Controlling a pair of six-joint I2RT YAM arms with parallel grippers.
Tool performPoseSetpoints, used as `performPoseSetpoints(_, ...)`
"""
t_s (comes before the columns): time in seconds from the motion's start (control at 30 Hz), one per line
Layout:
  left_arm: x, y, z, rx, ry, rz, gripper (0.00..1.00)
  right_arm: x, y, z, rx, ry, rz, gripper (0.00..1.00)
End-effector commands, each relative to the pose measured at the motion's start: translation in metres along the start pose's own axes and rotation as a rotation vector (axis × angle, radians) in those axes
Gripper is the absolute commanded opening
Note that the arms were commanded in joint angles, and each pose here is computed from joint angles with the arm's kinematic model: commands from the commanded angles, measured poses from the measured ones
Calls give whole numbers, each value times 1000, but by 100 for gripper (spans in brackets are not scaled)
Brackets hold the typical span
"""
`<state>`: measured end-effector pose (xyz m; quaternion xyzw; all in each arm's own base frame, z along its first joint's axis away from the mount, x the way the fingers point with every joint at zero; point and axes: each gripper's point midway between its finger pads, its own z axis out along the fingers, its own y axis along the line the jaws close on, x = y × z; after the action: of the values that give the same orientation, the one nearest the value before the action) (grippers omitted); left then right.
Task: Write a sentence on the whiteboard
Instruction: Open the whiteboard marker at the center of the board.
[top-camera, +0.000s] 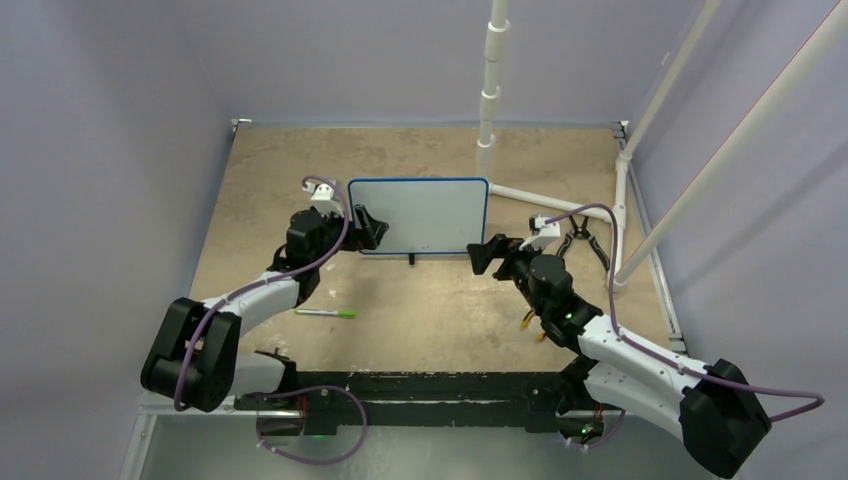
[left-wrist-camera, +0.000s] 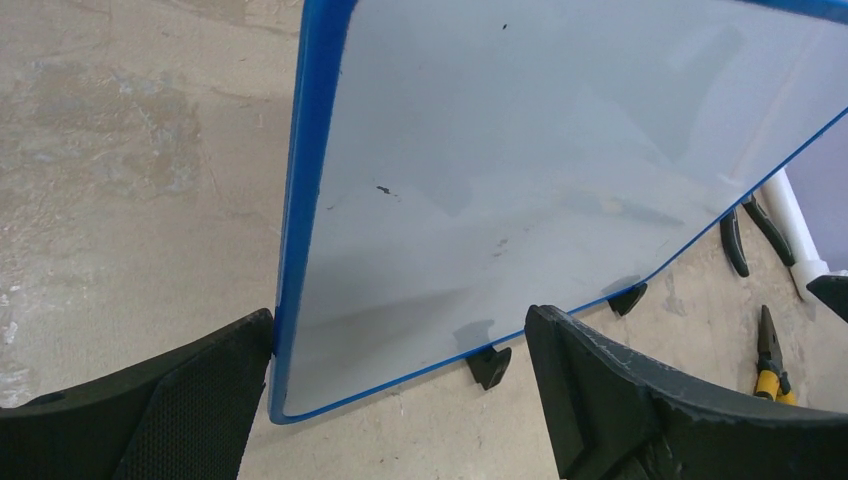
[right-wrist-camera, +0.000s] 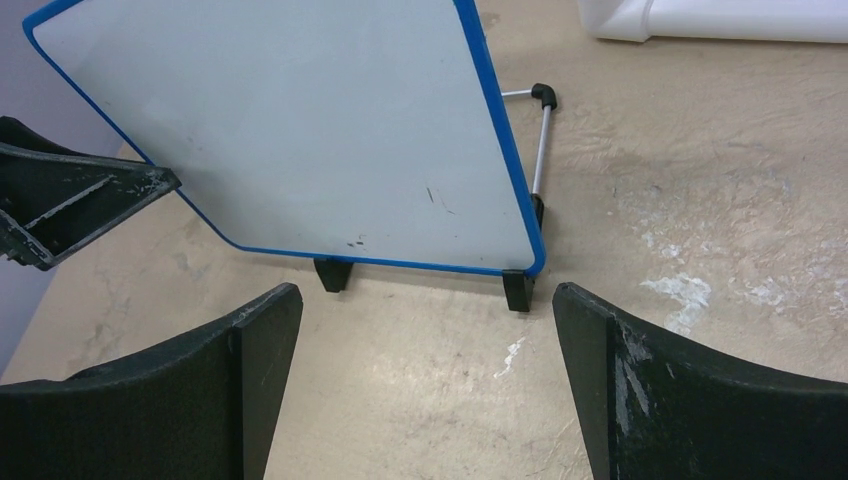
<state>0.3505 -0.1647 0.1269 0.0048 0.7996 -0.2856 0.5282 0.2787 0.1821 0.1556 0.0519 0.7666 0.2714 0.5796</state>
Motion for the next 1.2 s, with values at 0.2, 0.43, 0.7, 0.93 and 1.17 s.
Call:
performPoseSetpoints(0.2,-21,-32,13,96,-64,63,95,-4,8,3,-27,-4,-4,98)
performPoseSetpoints(0.43,-9,-48,23,137,-39,63,95,-2,7,4,-20,-5,11,98)
performPoseSetpoints(0.7,-3,-50,24,108,-23,60,95,-3,9,3,-33,-7,9,98)
performPoseSetpoints(0.93,-4,-32,-3,-56,64,28,99,-16,21,-4,-87,-23,-24,96)
performPoseSetpoints(1.17,-35,-13,-62,-224,64,11,100,-19,48,-16,-254,-21,-78,94)
